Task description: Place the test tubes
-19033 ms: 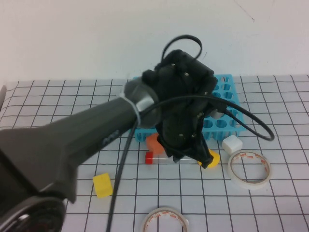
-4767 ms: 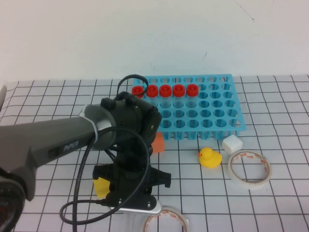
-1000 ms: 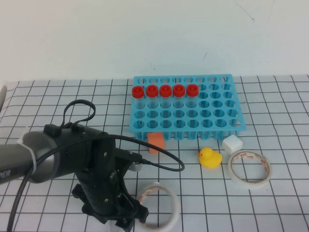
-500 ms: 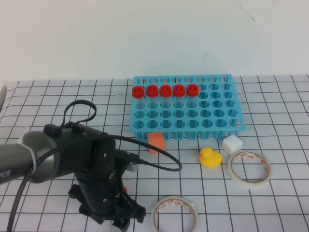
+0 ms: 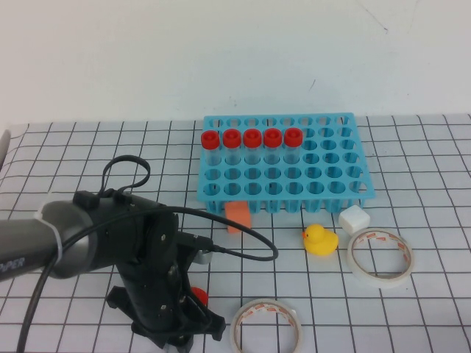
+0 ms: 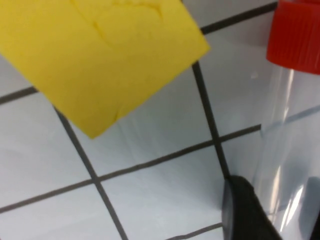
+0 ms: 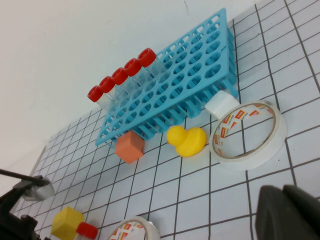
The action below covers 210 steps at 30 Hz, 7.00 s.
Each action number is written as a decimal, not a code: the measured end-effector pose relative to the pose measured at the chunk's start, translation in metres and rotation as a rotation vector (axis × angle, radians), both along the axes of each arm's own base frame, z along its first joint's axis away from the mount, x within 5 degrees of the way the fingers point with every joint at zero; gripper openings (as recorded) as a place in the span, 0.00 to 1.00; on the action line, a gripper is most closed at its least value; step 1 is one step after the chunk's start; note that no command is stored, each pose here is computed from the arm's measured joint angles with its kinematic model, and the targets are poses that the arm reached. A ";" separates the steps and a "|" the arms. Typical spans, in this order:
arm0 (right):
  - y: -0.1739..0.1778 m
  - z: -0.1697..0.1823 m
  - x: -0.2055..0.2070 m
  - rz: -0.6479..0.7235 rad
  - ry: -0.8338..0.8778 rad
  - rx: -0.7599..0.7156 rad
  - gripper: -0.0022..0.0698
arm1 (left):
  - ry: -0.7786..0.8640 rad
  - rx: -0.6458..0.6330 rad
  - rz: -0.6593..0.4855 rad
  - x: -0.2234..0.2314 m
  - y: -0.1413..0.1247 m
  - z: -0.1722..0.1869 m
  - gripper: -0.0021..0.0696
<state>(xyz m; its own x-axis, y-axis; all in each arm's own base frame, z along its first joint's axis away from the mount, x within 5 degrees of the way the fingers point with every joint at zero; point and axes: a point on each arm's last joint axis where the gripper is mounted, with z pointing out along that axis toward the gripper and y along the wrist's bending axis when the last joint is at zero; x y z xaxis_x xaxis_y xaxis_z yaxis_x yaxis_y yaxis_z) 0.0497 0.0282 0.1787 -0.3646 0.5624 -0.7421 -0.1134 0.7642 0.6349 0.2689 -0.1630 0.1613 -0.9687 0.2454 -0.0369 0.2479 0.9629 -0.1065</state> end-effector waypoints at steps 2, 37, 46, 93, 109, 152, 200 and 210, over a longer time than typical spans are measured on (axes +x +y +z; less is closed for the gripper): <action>0.000 0.000 0.000 0.000 0.000 0.000 0.03 | -0.001 -0.001 0.000 0.000 0.000 0.000 0.33; 0.000 0.000 0.000 0.000 0.000 0.000 0.03 | -1.046 -0.409 -0.131 -0.042 0.016 0.101 0.33; 0.000 0.010 0.002 -0.055 -0.008 0.311 0.03 | -1.187 -0.566 -0.061 -0.032 0.007 0.111 0.33; 0.136 0.167 0.196 1.000 -0.601 -0.402 0.75 | -1.294 -0.932 -0.336 -0.036 -0.027 0.110 0.33; 0.160 0.157 0.214 1.010 -0.584 -0.411 0.50 | -1.261 -0.917 -0.330 -0.036 -0.027 0.103 0.33; 0.161 0.142 0.214 1.025 -0.510 -0.431 0.39 | -1.277 -0.983 -0.359 -0.040 -0.030 0.107 0.33; 0.099 0.185 0.179 0.539 -0.485 -0.608 0.39 | -1.463 -0.326 -0.056 -0.198 0.131 0.094 0.03; 0.098 0.183 0.180 0.534 -0.475 -0.611 0.39 | -1.406 -0.426 -0.165 -0.204 0.119 0.089 0.03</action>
<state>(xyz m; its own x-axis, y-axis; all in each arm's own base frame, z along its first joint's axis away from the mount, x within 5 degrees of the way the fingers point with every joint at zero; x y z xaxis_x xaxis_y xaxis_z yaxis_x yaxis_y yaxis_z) 0.2293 0.1264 0.3613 -0.0446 -0.1282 -0.9907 -0.6893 0.7218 -0.0624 0.0649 -0.0436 0.2506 -0.0400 0.0765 -0.9963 0.4861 0.8726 0.0475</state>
